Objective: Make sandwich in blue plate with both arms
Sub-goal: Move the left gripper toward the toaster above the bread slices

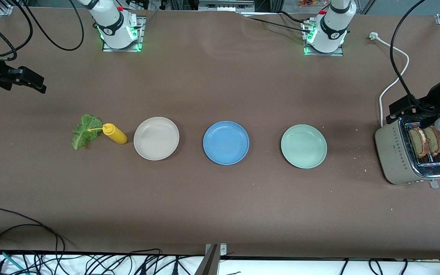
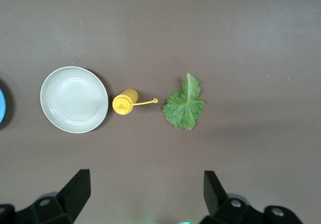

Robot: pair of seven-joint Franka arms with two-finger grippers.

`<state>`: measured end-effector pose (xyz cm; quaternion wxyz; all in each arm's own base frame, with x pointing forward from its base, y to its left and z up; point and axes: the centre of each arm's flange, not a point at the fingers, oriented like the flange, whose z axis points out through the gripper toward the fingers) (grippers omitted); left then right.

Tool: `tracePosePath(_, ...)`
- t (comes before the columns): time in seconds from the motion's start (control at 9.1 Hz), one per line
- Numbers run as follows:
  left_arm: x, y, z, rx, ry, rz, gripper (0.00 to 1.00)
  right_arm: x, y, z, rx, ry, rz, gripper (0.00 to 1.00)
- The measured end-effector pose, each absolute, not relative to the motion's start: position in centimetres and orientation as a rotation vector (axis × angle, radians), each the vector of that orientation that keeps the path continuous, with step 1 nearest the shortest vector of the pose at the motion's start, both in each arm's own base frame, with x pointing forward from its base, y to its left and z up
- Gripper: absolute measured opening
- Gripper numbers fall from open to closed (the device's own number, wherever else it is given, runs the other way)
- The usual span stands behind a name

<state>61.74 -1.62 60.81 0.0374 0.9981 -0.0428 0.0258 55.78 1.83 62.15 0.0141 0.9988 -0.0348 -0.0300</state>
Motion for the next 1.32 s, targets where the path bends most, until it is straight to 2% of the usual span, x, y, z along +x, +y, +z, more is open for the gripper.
tracePosePath(1.32, 61.7, -0.9, 58.5, 3.063, -0.114, -0.039, 1.00, 55.7, 1.8, 62.2, 3.110, -0.108, -0.096, 1.00)
